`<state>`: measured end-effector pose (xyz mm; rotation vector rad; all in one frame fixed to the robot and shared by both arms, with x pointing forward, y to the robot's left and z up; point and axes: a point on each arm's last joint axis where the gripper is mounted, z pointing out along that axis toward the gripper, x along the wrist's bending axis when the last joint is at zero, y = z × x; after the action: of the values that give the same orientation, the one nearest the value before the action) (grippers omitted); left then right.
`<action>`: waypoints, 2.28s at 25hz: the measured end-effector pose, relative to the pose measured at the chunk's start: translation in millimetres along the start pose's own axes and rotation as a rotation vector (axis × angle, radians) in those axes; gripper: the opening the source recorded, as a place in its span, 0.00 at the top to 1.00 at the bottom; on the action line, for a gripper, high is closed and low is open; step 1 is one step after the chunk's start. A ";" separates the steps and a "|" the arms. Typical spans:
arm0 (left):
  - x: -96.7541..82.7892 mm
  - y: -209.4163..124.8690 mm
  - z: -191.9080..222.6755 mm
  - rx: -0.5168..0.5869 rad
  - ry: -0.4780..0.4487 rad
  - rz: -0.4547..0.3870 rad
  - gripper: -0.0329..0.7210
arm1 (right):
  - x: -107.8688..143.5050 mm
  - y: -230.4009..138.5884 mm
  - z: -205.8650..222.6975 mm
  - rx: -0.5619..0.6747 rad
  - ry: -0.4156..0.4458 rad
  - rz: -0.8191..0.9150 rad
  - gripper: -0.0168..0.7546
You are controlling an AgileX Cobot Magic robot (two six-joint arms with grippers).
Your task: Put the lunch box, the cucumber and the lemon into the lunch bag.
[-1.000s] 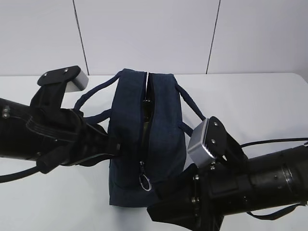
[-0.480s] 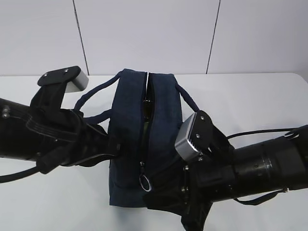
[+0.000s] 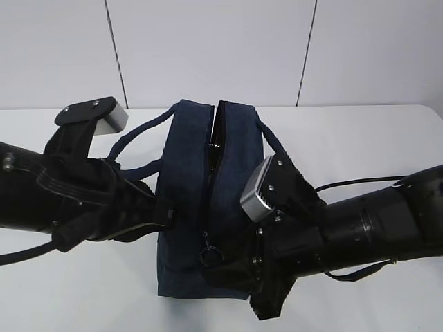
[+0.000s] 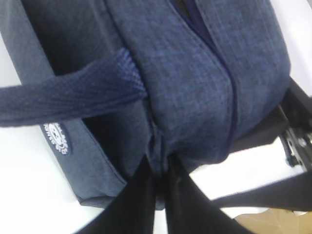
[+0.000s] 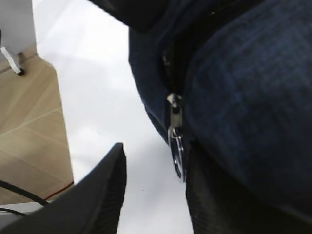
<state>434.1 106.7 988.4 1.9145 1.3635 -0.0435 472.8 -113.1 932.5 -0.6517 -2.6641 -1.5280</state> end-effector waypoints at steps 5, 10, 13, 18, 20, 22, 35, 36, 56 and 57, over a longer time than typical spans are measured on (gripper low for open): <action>0.0 0.0 0.0 0.000 0.000 0.000 0.95 | 0.9 -3.2 4.8 -0.008 0.044 0.015 0.59; 0.0 0.0 0.0 0.000 0.000 0.000 0.95 | -1.0 3.7 6.3 -0.032 0.054 0.003 0.59; 0.0 0.0 0.0 0.000 0.000 0.000 0.95 | -3.8 10.7 6.8 -0.046 0.047 -0.015 0.59; 0.0 0.0 0.0 0.000 0.000 0.000 0.95 | -5.4 14.3 7.0 -0.052 0.043 -0.026 0.59; 0.0 0.0 0.0 0.000 0.000 0.000 0.95 | -5.4 14.3 7.0 -0.052 0.043 -0.026 0.59; 0.0 0.0 0.0 0.000 0.000 0.000 0.95 | -5.4 14.3 7.0 -0.052 0.043 -0.026 0.59; -0.1 -0.2 0.0 0.002 -0.002 -0.002 0.95 | -7.9 5.2 16.6 -0.039 0.082 0.006 0.66; -0.1 -0.2 0.0 0.002 -0.002 -0.002 0.95 | -7.9 5.2 16.6 -0.039 0.082 0.006 0.66; -0.2 -0.2 0.0 0.002 -0.002 -0.004 0.95 | -10.9 2.6 17.2 -0.015 0.051 0.005 0.74; -0.2 -0.2 0.0 0.002 -0.002 -0.004 0.95 | -10.9 2.6 17.2 -0.015 0.051 0.005 0.75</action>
<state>433.8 106.6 988.4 1.9134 1.3662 -0.0487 487.2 -101.5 923.4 -0.6104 -2.6148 -1.5431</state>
